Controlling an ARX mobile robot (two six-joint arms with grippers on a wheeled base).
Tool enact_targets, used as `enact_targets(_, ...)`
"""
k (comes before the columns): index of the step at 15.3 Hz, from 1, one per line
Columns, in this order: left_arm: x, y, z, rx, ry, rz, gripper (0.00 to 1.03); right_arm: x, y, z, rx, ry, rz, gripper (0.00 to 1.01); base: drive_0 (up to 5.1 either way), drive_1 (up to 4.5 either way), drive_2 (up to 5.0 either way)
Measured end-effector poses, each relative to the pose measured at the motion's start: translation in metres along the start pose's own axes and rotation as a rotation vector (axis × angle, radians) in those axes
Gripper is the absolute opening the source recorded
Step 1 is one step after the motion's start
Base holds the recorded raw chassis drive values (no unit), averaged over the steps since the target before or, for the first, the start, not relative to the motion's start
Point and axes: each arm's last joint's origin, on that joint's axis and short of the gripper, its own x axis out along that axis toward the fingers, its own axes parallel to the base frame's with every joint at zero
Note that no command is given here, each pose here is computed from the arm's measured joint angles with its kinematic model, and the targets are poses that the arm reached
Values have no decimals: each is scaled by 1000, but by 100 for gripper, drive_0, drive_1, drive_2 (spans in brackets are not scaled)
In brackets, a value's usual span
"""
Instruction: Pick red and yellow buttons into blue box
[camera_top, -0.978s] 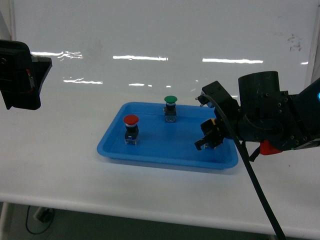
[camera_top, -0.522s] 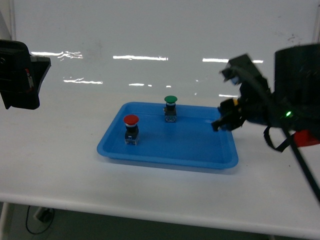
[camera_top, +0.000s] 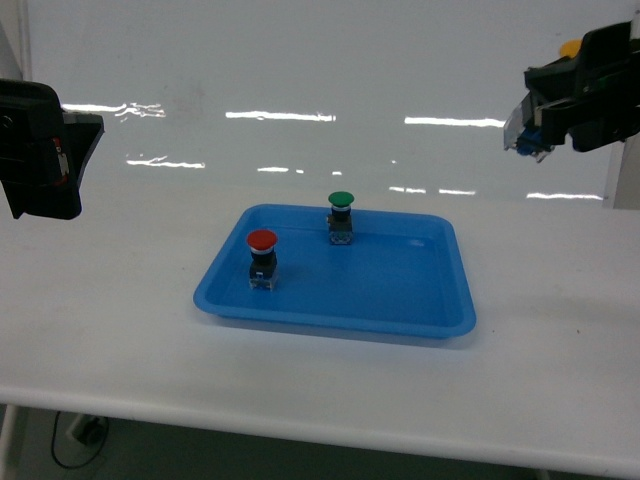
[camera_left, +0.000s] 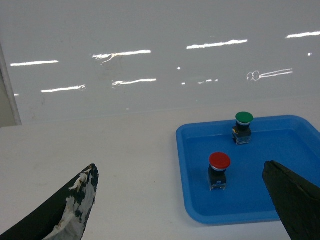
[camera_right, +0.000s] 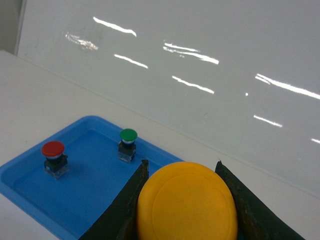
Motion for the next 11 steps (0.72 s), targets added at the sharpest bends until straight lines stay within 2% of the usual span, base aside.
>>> enact_targets(2,0,0,0,0,0,0,98,-20,5,-6,13,54,-2,34,0,0,0)
enact_targets(3,0,0,0,0,0,0,98,-24,6,-8,10,59,-6,34,0,0,0)
enact_targets(7,0,0,0,0,0,0,98,-23,5,-8,7,59,-14,34,0,0,0)
enact_targets(8,0,0,0,0,0,0,98,-22,5,-8,17,88,-14,34,0,0,0)
enact_targets(9,0,0,0,0,0,-1,98,-25,5,-9,20,80,-53,34,0,0,0)
enact_targets(10,0,0,0,0,0,0,98,-39,9,-4,36,82,-56,34,0,0,0)
enact_targets(11,0,0,0,0,1,1,98,-59,15,6,39,38,-50,34,0,0,0)
